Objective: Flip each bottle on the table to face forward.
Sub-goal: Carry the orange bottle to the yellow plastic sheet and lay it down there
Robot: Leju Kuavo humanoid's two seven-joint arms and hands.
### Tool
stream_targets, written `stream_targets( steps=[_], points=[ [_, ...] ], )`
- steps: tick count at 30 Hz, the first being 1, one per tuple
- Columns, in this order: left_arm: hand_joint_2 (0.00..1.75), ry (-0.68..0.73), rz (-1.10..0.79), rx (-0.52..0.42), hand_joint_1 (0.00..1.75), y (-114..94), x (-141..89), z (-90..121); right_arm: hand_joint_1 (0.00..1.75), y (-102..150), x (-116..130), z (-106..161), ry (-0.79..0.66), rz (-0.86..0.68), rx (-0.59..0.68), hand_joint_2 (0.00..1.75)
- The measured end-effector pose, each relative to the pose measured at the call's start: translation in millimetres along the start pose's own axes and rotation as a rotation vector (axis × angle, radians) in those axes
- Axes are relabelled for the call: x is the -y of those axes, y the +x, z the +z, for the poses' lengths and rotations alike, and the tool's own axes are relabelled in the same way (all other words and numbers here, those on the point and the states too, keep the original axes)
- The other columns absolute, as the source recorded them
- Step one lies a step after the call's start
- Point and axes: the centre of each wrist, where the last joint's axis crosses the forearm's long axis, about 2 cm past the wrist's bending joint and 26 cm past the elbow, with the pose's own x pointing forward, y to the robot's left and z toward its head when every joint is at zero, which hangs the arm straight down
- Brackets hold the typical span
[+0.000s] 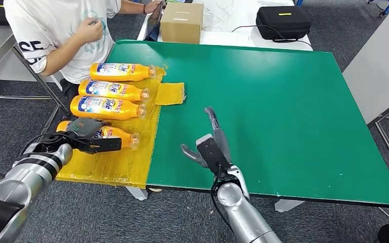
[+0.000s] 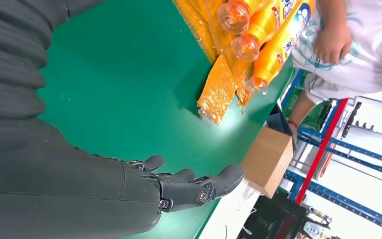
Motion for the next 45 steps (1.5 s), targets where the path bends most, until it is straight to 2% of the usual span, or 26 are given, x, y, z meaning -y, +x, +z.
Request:
stream_targets(
  steps=[9,19,27,33,40,45],
  points=[
    [1.75,-0.012,-0.041,0.014,0.00,17,-3,-8,0.00,-1,0,-1,0.000,0.007,-0.003,1.75],
    [1.75,0.042,-0.013,0.095,0.00,28,1,-10,0.00,0,0,-1,0.006,0.016,-0.003,1.75],
    [1.75,0.201,0.093,0.168,0.00,39,24,-7,0.00,0,2,-4,0.006,0.022,0.000,1.75],
    [1.75,0.276,0.164,0.188,0.00,45,36,-4,0.00,-1,2,-4,0.004,0.023,0.000,1.75],
    [1.75,0.495,0.371,0.268,0.00,59,53,2,0.00,-1,2,-3,-0.007,0.026,0.001,1.75],
    [1.75,0.513,0.428,0.286,0.00,61,56,3,0.00,-1,2,-3,-0.008,0.026,0.000,1.75]
  ],
)
